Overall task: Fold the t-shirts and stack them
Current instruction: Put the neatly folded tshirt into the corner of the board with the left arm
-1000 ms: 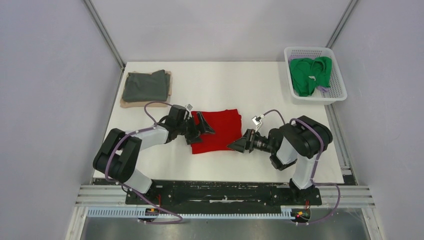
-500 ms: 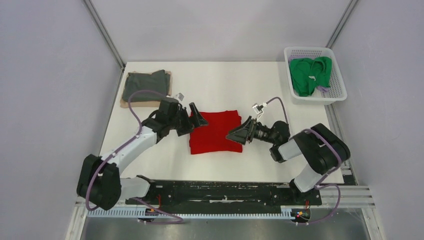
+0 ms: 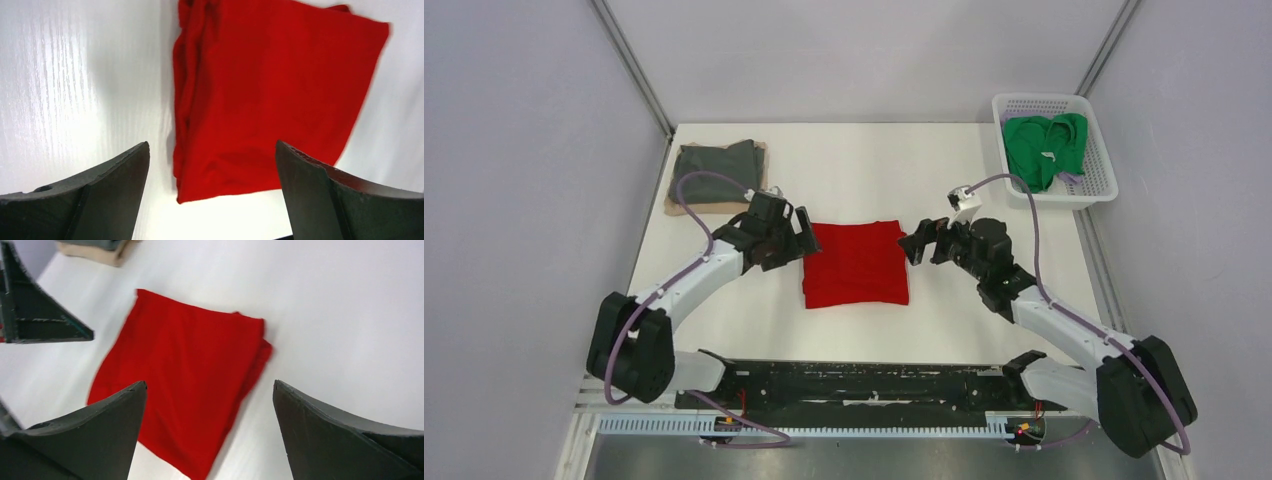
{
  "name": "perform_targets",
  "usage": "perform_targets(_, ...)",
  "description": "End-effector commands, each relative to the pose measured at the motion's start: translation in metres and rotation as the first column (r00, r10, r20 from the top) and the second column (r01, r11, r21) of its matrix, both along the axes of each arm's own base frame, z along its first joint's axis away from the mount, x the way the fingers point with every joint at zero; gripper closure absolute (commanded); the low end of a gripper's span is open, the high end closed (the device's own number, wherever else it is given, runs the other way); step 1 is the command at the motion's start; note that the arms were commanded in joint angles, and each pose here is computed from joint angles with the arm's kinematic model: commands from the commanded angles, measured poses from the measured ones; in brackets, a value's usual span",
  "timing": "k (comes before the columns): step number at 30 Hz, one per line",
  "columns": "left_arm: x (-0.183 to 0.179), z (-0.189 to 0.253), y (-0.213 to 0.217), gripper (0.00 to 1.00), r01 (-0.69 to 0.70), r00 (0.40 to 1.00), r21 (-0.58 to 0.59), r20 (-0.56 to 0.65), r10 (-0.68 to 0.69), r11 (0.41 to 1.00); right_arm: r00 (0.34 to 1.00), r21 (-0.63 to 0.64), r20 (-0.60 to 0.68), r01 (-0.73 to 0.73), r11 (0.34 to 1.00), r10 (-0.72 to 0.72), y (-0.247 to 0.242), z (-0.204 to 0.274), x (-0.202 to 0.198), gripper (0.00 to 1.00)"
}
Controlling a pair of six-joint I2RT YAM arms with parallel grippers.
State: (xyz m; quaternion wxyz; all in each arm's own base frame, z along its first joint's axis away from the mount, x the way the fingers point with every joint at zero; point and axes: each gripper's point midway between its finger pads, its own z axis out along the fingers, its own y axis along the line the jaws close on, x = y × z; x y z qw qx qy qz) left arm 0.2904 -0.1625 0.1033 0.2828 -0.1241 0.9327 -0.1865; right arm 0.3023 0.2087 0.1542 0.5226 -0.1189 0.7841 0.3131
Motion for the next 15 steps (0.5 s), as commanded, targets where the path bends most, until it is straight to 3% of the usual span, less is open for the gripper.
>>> perform_targets(1,0.007,-0.021,0.007,0.0,0.022,0.999,0.085,-0.046,-0.018,0.996,0.958,-0.203,0.005,0.283,0.937,-0.288,-0.065,-0.025,0.003,0.02)
perform_targets(4,0.008,-0.04,0.005,0.0,0.028,0.996,0.095,-0.093,-0.019,0.995,0.93,-0.208,0.03,0.363,0.908,-0.365,-0.083,-0.026,0.0,0.02)
perform_targets(9,0.011,-0.056,-0.01,0.0,0.058,0.992,0.037,-0.114,-0.053,0.998,0.919,-0.262,-0.002,0.379,0.887,-0.394,-0.095,-0.046,-0.01,0.02)
perform_targets(15,0.012,-0.079,-0.011,0.09,0.063,0.983,0.067,-0.175,-0.051,0.996,0.901,-0.336,-0.046,0.393,0.856,-0.431,-0.108,-0.068,-0.019,0.02)
